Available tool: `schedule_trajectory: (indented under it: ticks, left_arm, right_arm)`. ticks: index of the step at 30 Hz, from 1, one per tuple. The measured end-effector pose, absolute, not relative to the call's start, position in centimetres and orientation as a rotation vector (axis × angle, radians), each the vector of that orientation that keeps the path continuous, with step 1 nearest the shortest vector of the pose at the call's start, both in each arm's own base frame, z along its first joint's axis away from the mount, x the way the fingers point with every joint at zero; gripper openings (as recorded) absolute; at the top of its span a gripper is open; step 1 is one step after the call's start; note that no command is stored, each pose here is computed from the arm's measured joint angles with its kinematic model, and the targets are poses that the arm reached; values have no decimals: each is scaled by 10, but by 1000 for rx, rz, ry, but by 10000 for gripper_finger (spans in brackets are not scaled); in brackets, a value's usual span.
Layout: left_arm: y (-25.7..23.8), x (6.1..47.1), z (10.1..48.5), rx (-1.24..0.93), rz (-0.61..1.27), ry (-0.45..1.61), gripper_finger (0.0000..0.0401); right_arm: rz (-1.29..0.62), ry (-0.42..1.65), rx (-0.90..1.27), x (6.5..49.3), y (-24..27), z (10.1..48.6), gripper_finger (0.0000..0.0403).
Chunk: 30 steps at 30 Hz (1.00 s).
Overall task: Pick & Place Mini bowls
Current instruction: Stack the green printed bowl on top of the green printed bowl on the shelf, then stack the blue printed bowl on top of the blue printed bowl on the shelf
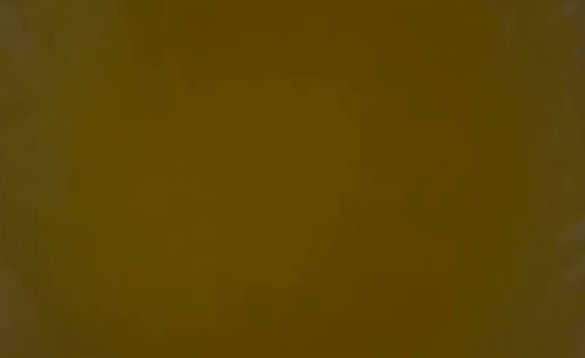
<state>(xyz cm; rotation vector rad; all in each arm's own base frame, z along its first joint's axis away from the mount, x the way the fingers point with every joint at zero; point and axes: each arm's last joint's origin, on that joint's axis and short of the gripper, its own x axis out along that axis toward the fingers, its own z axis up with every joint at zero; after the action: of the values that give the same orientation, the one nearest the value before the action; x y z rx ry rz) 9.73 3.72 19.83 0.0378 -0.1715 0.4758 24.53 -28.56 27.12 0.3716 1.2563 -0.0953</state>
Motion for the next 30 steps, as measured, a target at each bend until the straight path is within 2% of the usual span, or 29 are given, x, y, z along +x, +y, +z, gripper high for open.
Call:
schedule_trajectory:
  ticks: [18, 21, 25, 27, 30]
  left_arm:
    - [36, 98, 201, 35, 421, -202, 2]
    - [36, 98, 200, 35, 422, -192, 4]
    - [36, 98, 199, 47, 441, -179, 5]
    - [36, 98, 199, 46, 445, -178, 4]
    - [36, 98, 199, 46, 445, -178, 4]
  right_arm:
    - [-220, 1240, 262, 248, -293, 287, 257]
    - [-287, 1140, 228, 253, -290, 303, 249]
    - [-280, 953, 125, 259, -274, 338, 218]
    - [-223, 811, 96, 261, -262, 360, 196]
    - [-20, 569, 61, 260, -232, 398, 159]
